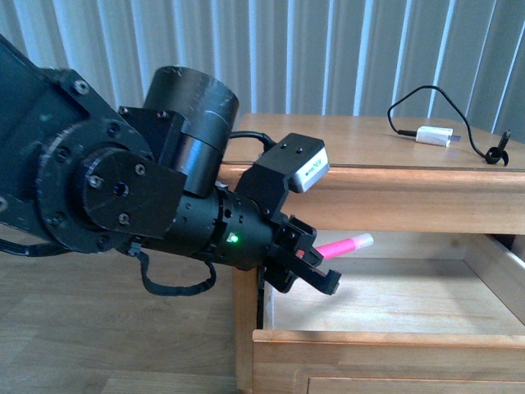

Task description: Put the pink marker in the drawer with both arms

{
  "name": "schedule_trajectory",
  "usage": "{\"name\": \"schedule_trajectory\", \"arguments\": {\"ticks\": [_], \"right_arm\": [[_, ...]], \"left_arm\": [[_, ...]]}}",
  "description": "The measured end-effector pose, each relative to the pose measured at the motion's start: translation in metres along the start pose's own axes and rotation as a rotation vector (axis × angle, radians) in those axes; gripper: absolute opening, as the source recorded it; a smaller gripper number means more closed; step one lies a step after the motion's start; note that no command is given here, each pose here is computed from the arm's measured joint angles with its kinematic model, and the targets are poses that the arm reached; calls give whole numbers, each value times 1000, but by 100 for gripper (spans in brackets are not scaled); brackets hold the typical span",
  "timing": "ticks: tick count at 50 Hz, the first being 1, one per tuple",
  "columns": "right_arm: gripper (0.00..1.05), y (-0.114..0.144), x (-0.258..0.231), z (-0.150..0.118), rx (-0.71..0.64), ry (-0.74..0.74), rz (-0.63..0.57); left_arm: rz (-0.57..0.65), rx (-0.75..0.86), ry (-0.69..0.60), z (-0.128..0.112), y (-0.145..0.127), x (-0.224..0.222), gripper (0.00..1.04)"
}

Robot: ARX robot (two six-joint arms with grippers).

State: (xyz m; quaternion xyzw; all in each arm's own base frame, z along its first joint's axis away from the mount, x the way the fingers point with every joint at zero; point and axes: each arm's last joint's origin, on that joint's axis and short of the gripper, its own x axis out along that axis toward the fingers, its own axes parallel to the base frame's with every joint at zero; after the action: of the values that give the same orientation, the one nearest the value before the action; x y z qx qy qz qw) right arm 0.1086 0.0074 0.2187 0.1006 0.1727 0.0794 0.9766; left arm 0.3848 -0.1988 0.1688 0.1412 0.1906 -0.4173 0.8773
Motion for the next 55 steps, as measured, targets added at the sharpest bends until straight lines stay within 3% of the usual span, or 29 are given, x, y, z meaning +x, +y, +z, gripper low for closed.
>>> {"name": "schedule_trajectory", "arguments": {"ticks": [4,11,18,28,42,48,55], "right_arm": [[96,0,0,0,0,0,0],[96,0,0,0,0,0,0],[96,0,0,0,0,0,0],[96,0,0,0,0,0,-1],[96,0,0,0,0,0,-1],[96,0,0,0,0,0,-1],[96,0,0,0,0,0,-2]], "left_arm": [[21,4,-4,2,-1,8,15],[102,14,-32,6,0,9,44],[246,-4,-35,10,6,0,64],[431,-67,-79,22,4,-60,98],[627,-168,-241,19,-12,-165,99],[721,-221,-304,5,-25,-213,99],[843,-335,-358,-29,-54,-271,99]]}}
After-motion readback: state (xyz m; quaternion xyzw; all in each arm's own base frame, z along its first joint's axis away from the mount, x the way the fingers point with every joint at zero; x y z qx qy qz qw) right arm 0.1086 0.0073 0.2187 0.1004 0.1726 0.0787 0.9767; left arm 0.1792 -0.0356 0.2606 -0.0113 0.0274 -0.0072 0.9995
